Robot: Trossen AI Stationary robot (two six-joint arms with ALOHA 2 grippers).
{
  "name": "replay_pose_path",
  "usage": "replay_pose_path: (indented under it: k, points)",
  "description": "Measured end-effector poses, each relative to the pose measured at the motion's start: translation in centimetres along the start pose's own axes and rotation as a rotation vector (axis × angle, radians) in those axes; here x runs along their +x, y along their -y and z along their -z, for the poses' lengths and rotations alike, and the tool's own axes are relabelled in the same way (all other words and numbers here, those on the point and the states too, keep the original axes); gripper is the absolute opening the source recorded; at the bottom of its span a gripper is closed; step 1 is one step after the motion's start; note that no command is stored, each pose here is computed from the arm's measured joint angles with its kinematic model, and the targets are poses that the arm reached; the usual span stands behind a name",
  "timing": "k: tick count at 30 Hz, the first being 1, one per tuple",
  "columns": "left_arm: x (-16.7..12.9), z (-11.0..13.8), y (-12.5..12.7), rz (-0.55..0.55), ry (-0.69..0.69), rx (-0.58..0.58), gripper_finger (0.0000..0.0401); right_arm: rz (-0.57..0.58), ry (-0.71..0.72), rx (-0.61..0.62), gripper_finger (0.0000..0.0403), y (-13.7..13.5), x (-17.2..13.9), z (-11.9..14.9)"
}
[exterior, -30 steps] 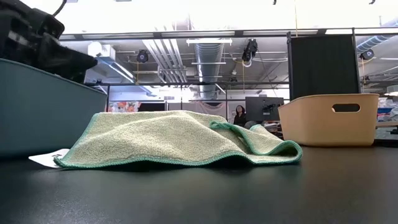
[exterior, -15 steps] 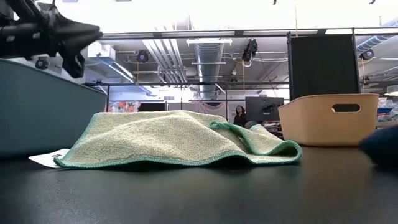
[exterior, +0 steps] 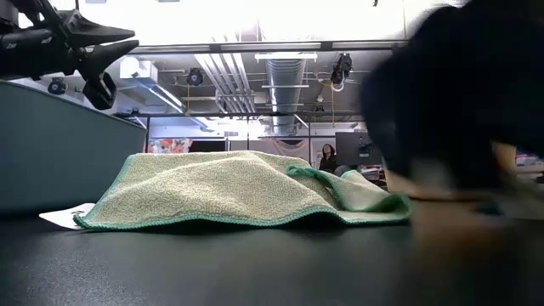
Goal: Sort towels by color in basket
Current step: Put the dark blue towel into the orange bin
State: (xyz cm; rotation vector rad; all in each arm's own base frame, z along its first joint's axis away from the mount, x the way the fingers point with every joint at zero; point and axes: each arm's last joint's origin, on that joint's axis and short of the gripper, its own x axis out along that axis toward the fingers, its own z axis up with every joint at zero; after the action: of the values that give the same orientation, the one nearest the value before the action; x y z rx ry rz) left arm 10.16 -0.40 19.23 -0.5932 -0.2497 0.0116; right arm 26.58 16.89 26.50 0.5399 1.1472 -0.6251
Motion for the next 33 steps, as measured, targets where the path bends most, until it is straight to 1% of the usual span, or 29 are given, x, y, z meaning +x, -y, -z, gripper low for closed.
replay_pose_path:
  k: [2, 4, 6, 8, 11, 13, 16, 19, 21, 24, 28, 30, 32, 33]
  points:
    - [0.0, 0.0, 0.0, -0.003, 0.003, 0.0, 0.0039, -0.011, 0.156, 0.115, 0.001, 2.0, -2.1, -2.6]
    - [0.0, 0.0, 0.0, -0.004, 0.005, -0.005, 0.0039, 0.009, 0.317, 0.219, 0.001, 4.5, -4.1, -4.7]
    - [0.0, -0.2, 0.1, 0.008, 0.018, -0.038, 0.0039, 0.043, 0.474, 0.302, 0.001, 7.2, -6.0, -6.2]
    - [0.1, -0.9, 0.7, 0.035, 0.014, -0.052, 0.0039, 0.084, 0.623, 0.36, 0.001, 9.9, -7.9, -7.4]
    - [0.2, -2.2, 1.6, 0.063, -0.004, -0.021, 0.0039, 0.186, 0.826, 0.386, 0.001, 13.2, -10.0, -8.5]
    - [0.3, -3.0, 2.1, 0.05, -0.023, 0.026, 0.0039, 0.27, 0.908, 0.391, 0.0009, 15.1, -10.8, -9.2]
    - [0.6, -4.2, 2.9, 0.013, -0.058, 0.11, 0.0039, 0.414, 0.995, 0.39, 0.0009, 17.3, -11.7, -10.1]
    - [1.0, -5.2, 3.5, -0.066, -0.087, 0.174, 0.0039, 0.571, 1.044, 0.393, 0.0009, 19.2, -12.0, -10.9]
    - [1.3, -5.7, 3.7, -0.132, -0.088, 0.201, 0.0039, 0.659, 1.042, 0.404, 0.0009, 20.3, -11.9, -11.3]
    - [2.1, -6.4, 3.8, -0.234, -0.064, 0.234, 0.0039, 0.732, 1.005, 0.459, 0.0009, 21.8, -11.1, -11.9]
    - [3.1, -6.6, 4.0, -0.328, -0.07, 0.311, 0.0039, 0.771, 0.881, 0.513, 0.0009, 23.0, -8.3, -12.5]
    - [3.7, -6.8, 4.1, -0.347, -0.078, 0.333, 0.0039, 0.737, 0.851, 0.63, 0.0009, 23.4, -6.6, -12.6]
    - [4.3, -7.0, 4.3, -0.356, -0.089, 0.346, 0.0039, 0.706, 0.854, 0.759, 0.0009, 23.7, -5.2, -12.7]
    - [4.6, -7.0, 4.4, -0.363, -0.095, 0.352, 0.0039, 0.7, 0.862, 0.804, 0.0009, 23.8, -4.7, -12.7]
